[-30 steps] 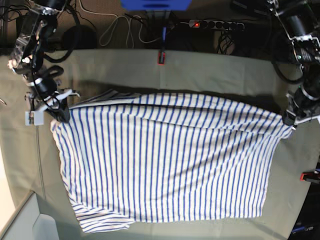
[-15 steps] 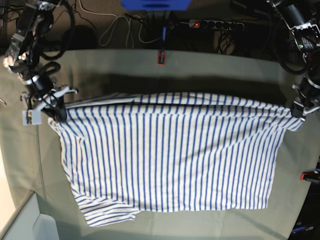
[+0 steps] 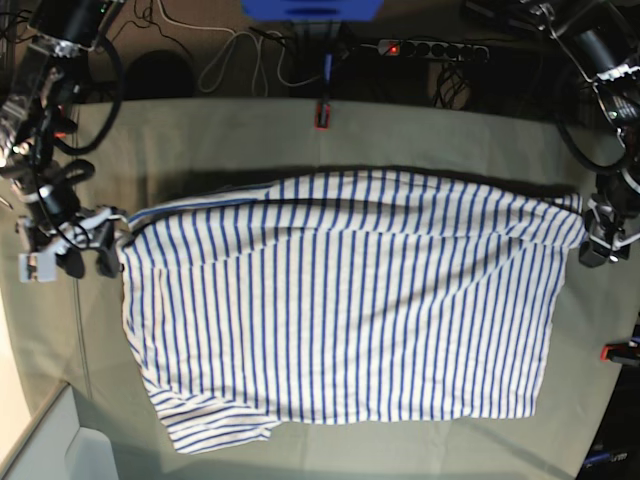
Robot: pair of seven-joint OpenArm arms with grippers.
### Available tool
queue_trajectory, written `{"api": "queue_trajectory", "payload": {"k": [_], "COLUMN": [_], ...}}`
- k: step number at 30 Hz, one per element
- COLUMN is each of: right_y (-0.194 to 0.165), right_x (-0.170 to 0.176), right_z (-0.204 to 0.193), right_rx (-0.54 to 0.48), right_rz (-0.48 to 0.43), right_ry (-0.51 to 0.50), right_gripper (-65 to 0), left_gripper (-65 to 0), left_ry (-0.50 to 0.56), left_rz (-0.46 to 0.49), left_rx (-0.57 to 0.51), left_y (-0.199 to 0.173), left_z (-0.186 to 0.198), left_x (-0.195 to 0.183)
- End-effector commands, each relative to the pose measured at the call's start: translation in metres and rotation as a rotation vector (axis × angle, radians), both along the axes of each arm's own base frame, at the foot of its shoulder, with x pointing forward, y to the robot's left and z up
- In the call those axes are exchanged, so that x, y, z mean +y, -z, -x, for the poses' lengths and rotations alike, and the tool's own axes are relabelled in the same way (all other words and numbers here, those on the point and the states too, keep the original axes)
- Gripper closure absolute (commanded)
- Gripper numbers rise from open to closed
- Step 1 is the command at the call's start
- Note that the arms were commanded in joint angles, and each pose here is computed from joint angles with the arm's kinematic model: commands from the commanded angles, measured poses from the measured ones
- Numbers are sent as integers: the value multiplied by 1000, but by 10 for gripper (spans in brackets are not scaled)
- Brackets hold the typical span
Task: Layout the t-shirt on the table in an organized manner, then fold the t-shirt properly
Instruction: 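Open the left gripper and pull the held shirt corner outward with the right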
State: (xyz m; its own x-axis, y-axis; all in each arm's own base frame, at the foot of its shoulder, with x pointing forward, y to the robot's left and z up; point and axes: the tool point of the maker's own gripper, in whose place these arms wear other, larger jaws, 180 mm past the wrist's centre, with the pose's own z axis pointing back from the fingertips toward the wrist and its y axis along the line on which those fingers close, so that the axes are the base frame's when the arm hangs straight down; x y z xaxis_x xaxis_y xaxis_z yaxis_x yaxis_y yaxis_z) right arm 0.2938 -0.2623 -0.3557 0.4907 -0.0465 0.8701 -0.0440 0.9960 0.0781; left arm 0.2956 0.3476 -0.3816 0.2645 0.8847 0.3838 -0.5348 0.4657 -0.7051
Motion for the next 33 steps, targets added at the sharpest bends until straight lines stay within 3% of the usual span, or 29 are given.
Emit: {"api": "queue_trajectory", "payload": {"k": [1, 6, 11, 21, 28, 30, 33], "right_y": [-9, 16, 57, 96, 100, 101, 104], "right_x": [-10, -31, 1, 26, 35, 36, 46], "right_z": [2, 46, 60, 21, 9, 9, 12], "right_rx": [-32, 63, 174, 169, 172, 173, 182], "right_rz": [5, 15, -47, -168, -191, -195, -205], "right_ry": [20, 83, 6, -37, -52, -51, -67], "right_gripper": [-352, -352, -355, -355, -348, -321, -187], "left_gripper": [-371, -371, -371, -371, -371, -371, -371], "left_ry": [-21, -105, -115, -115, -116, -116, -116], "left_rz": [-26, -22, -22, -20, -19, -17, -17], "left_rx": [-39, -29, -19, -20, -2, -2, -2], "left_y": [-17, -13, -10, -10, -5, -4, -4], "left_z": [-1, 23, 26, 26, 33, 33, 33], "left_x": [15, 38, 41, 41, 40, 40, 40]}}
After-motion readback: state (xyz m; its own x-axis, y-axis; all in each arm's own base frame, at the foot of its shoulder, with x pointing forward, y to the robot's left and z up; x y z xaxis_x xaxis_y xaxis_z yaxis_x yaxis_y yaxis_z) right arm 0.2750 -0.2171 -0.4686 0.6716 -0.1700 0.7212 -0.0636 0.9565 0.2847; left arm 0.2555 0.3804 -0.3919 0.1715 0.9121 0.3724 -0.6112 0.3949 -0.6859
